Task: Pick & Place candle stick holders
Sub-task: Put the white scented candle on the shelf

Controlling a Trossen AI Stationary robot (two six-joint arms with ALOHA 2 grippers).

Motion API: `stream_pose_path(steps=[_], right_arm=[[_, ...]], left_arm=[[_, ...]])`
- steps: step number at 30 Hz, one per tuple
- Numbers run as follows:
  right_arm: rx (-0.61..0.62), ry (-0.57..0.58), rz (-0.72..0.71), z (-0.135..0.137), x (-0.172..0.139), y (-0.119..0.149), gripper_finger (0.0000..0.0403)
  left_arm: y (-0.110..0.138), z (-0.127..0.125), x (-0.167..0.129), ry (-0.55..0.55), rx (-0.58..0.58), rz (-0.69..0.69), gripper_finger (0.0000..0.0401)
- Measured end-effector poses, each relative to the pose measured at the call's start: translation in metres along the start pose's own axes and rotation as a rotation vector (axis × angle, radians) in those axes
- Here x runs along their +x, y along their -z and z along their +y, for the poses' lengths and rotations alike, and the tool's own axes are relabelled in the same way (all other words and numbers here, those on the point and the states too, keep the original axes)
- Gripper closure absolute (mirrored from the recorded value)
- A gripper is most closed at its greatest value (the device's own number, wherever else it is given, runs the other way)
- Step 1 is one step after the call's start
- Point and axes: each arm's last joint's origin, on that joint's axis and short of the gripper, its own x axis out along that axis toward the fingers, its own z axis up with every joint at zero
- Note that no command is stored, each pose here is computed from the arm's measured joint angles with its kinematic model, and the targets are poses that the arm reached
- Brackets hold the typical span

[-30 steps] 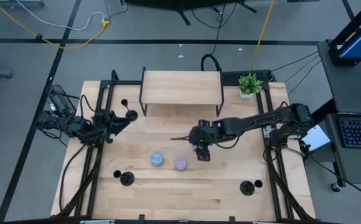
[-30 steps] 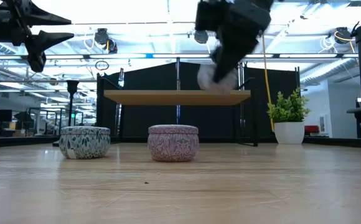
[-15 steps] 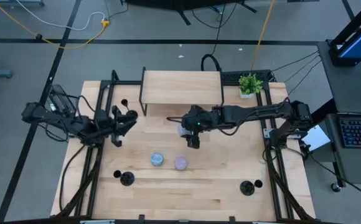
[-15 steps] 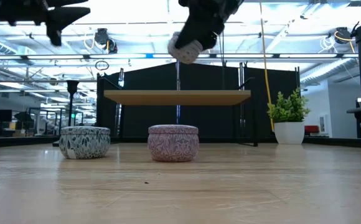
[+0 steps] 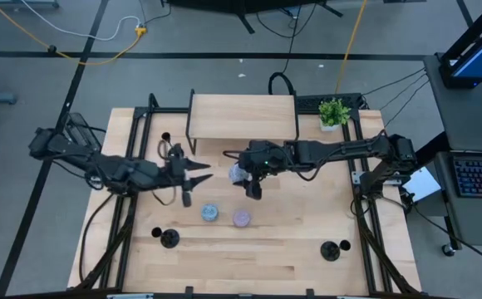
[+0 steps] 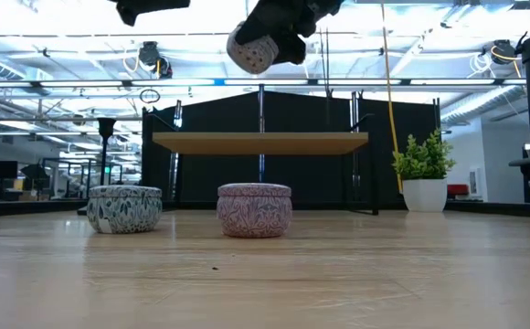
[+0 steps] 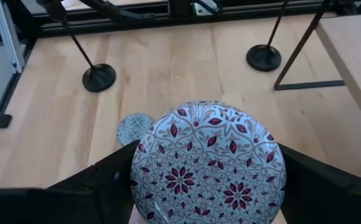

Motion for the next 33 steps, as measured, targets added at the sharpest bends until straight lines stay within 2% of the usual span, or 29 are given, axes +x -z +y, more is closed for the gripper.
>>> stream_pose_path(steps=[6,11,16,23,28,33], right_arm=[[-0.006,-0.017,0.000,0.005,0.000,0.000,0.0108],[-0.017,-0.046,0.004,0.011,0.000,0.001,0.0108],[-0.030,-0.063,0.007,0.019,0.000,0.002,0.0108],[-0.065,-0.077,0.008,0.025,0.000,0.003,0.0108],[-0.064,-0.077,0.008,0.025,0.000,0.003,0.0108],[-0.064,-0.077,0.008,0.025,-0.001,0.003,0.0108]], left_arm=[[-0.015,-0.011,0.023,0.007,0.052,0.147,0.0271],[-0.023,-0.010,0.040,0.028,0.025,0.222,0.0265],[-0.021,-0.007,0.052,0.055,-0.037,0.254,0.0215],[-0.018,-0.008,0.056,0.146,-0.053,0.278,0.0142],[-0.018,-0.009,0.056,0.156,-0.054,0.280,0.0121],[-0.016,-0.012,0.057,0.206,-0.060,0.293,0.0118]])
